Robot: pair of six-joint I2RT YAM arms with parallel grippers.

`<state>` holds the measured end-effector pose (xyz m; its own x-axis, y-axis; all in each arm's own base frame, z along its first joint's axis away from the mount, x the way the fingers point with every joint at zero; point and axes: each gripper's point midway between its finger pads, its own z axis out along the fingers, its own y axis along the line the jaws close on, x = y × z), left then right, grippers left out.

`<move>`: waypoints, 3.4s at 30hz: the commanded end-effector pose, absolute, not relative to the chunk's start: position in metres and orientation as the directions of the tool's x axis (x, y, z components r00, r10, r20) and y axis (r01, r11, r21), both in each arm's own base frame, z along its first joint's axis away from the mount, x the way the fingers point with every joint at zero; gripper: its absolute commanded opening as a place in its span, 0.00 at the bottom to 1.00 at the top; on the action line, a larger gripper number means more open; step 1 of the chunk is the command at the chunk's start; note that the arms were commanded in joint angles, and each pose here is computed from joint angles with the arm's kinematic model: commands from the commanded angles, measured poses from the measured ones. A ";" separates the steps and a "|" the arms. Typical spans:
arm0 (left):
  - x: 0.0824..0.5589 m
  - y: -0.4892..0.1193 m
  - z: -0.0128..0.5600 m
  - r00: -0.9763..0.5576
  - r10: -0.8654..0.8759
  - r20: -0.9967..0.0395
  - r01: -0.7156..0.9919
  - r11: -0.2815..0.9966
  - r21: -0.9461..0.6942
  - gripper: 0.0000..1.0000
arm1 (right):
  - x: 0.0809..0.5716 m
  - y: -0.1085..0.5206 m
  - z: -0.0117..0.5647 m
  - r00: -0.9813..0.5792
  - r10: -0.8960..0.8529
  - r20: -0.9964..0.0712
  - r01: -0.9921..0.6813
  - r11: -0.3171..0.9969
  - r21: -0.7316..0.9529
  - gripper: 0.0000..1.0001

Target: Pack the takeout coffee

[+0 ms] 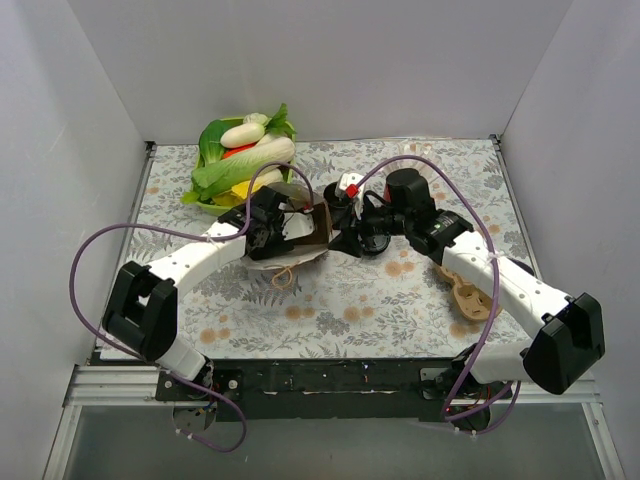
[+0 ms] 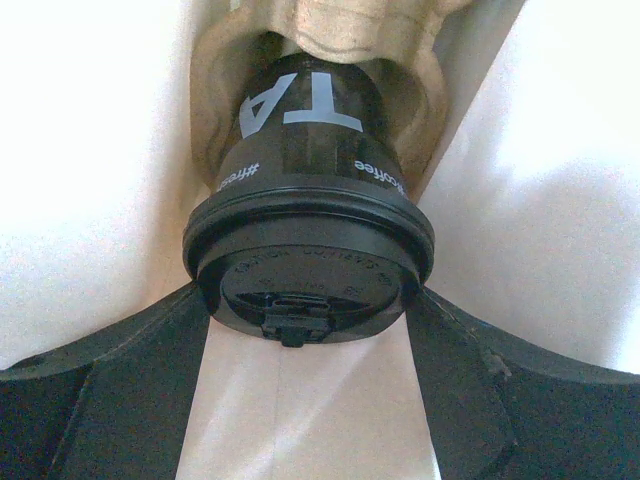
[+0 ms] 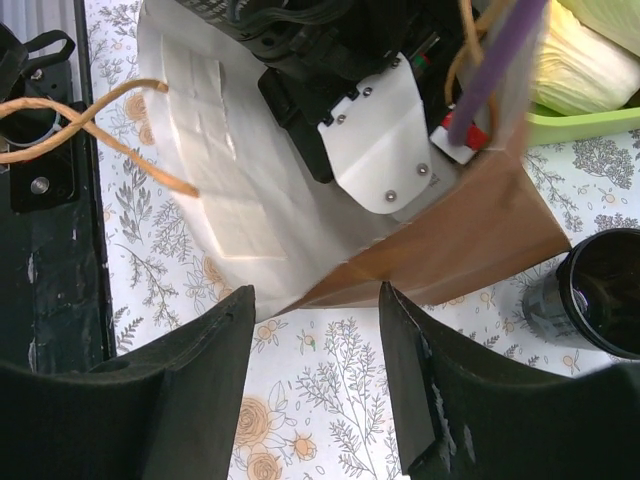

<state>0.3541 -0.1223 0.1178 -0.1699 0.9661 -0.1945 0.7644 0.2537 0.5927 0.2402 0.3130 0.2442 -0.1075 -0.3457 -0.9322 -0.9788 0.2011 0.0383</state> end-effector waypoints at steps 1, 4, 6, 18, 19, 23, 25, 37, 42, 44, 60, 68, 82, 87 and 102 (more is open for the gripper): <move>0.373 -0.135 0.105 -0.185 0.955 -0.231 0.787 0.285 0.547 0.00 | 0.238 0.316 0.255 -0.112 -0.338 -0.934 -0.982 0.181 0.052 0.60; 0.371 -0.137 0.098 -0.193 0.956 -0.220 0.806 0.283 0.521 0.00 | 0.239 0.317 0.255 -0.120 -0.337 -0.934 -0.981 0.182 0.060 0.60; 0.368 -0.136 0.090 -0.194 0.960 -0.203 0.818 0.272 0.506 0.00 | 0.239 0.317 0.255 -0.118 -0.336 -0.934 -0.982 0.182 0.059 0.60; 0.368 -0.147 0.112 -0.253 0.922 -0.294 0.797 0.371 0.476 0.30 | 0.244 0.315 0.260 -0.105 -0.344 -0.933 -0.980 0.194 0.039 0.60; 0.368 -0.147 0.116 -0.252 0.918 -0.306 0.794 0.377 0.477 0.38 | 0.245 0.315 0.260 -0.104 -0.344 -0.933 -0.981 0.192 0.038 0.60; 0.361 -0.149 0.130 -0.271 0.904 -0.330 0.797 0.403 0.450 0.45 | 0.246 0.314 0.264 -0.075 -0.346 -0.935 -0.984 0.175 0.014 0.60; 0.358 -0.151 0.136 -0.278 0.894 -0.351 0.798 0.418 0.434 0.50 | 0.246 0.315 0.266 -0.029 -0.351 -0.936 -0.988 0.151 -0.026 0.60; 0.361 -0.155 0.155 -0.293 0.856 -0.425 0.754 0.481 0.448 0.75 | 0.255 0.319 0.275 0.065 -0.360 -0.931 -0.988 0.111 -0.112 0.65; 0.359 -0.157 0.163 -0.314 0.829 -0.463 0.741 0.519 0.427 0.77 | 0.263 0.318 0.280 0.069 -0.368 -0.927 -0.984 0.126 -0.124 0.67; 0.358 -0.159 0.166 -0.311 0.824 -0.474 0.740 0.523 0.424 0.86 | 0.266 0.319 0.282 0.083 -0.371 -0.925 -0.984 0.118 -0.136 0.67; 0.358 -0.173 0.185 -0.323 0.762 -0.561 0.729 0.578 0.366 0.89 | 0.260 0.323 0.288 0.260 -0.370 -0.892 -0.964 -0.041 -0.264 0.72; 0.358 -0.193 0.202 -0.347 0.695 -0.630 0.742 0.614 0.268 0.90 | 0.261 0.330 0.295 0.219 -0.350 -0.911 -0.975 -0.035 -0.220 0.72; 0.370 -0.217 0.252 -0.291 0.592 -0.752 0.751 0.628 0.203 0.90 | 0.302 0.321 0.336 0.064 -0.267 -0.962 -0.987 0.126 -0.101 0.72; 0.381 -0.229 0.280 -0.253 0.536 -0.805 0.741 0.642 0.195 0.89 | 0.326 0.309 0.353 0.056 -0.244 -0.968 -0.975 0.197 -0.106 0.71; 0.383 -0.257 0.330 -0.197 0.390 -0.900 0.774 0.625 0.101 0.89 | 0.439 0.194 0.341 -0.061 -0.279 -0.958 -0.787 0.604 -0.126 0.64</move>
